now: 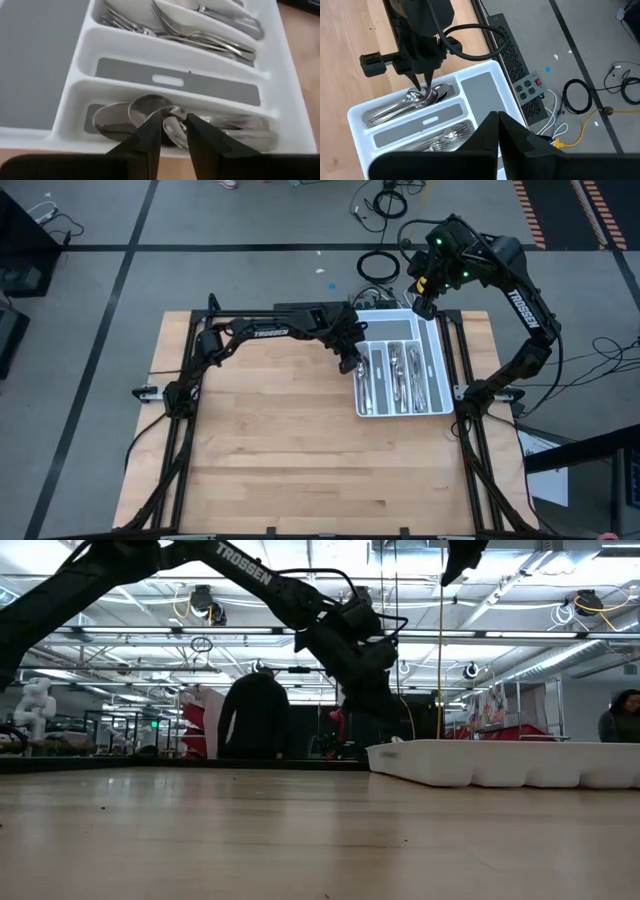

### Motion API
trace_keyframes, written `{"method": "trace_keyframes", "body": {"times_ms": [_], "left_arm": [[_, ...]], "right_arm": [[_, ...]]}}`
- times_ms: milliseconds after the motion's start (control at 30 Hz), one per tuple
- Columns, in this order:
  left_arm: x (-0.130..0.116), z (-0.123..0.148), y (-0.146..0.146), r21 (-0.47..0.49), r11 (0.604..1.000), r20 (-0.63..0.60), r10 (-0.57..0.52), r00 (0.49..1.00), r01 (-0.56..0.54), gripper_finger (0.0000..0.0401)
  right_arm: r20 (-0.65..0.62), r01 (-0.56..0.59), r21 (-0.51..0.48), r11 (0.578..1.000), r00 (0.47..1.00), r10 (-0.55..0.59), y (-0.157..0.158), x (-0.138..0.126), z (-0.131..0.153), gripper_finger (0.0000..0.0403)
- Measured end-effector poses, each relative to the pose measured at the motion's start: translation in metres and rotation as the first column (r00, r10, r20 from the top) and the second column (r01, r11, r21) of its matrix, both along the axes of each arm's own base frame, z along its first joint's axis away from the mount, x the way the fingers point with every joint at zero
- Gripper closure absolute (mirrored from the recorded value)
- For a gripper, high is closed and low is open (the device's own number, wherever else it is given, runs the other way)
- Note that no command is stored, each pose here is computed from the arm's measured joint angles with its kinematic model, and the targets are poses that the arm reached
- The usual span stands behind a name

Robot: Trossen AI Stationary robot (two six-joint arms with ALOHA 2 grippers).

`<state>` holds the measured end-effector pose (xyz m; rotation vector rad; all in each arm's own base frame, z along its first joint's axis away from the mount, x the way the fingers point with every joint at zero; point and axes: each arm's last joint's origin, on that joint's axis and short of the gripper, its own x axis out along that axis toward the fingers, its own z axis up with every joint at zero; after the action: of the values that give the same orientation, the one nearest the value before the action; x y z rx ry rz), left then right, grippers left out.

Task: Sort silverware
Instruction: Return to Home Position

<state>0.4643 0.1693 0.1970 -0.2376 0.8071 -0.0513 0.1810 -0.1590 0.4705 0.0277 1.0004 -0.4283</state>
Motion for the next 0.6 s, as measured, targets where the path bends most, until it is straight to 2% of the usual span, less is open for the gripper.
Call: {"method": "trace_keyframes", "body": {"times_ms": [100,167,233,300,400,467,600], "left_arm": [[0.004,0.003,-0.001,0.015,0.998,0.023,0.056,0.998,-0.056,0.0297],[0.004,0.011,-0.001,-0.027,0.992,0.040,0.127,0.991,-0.126,0.0296],[0.005,0.033,0.000,-0.093,0.976,0.081,0.204,0.976,-0.196,0.0296],[0.002,0.062,0.000,-0.161,0.956,0.128,0.269,0.955,-0.247,0.0296],[-0.014,0.115,-0.003,-0.183,0.957,0.243,0.264,0.933,-0.224,0.0295],[-0.030,0.152,-0.005,-0.173,0.961,0.330,0.263,0.907,-0.216,0.0295],[-0.081,0.221,-0.007,-0.119,0.956,0.467,0.291,0.835,-0.266,0.0295]], "right_arm": [[0.000,-0.016,-0.015,1.000,1.000,0.016,0.000,0.000,0.001,0.0403],[0.014,-0.029,-0.037,0.999,0.999,0.030,0.003,-0.002,0.004,0.0403],[0.044,-0.089,-0.048,0.995,0.995,0.091,0.012,-0.009,0.010,0.0403],[0.119,-0.224,-0.070,0.972,0.966,0.231,0.029,-0.022,0.021,0.0403],[0.228,-0.381,-0.143,0.913,0.885,0.405,0.063,-0.055,0.039,0.0403],[0.264,-0.398,-0.204,0.894,0.857,0.442,0.086,-0.079,0.048,0.0403],[0.311,-0.362,-0.317,0.877,0.834,0.457,0.130,-0.130,0.057,0.0403]]}}
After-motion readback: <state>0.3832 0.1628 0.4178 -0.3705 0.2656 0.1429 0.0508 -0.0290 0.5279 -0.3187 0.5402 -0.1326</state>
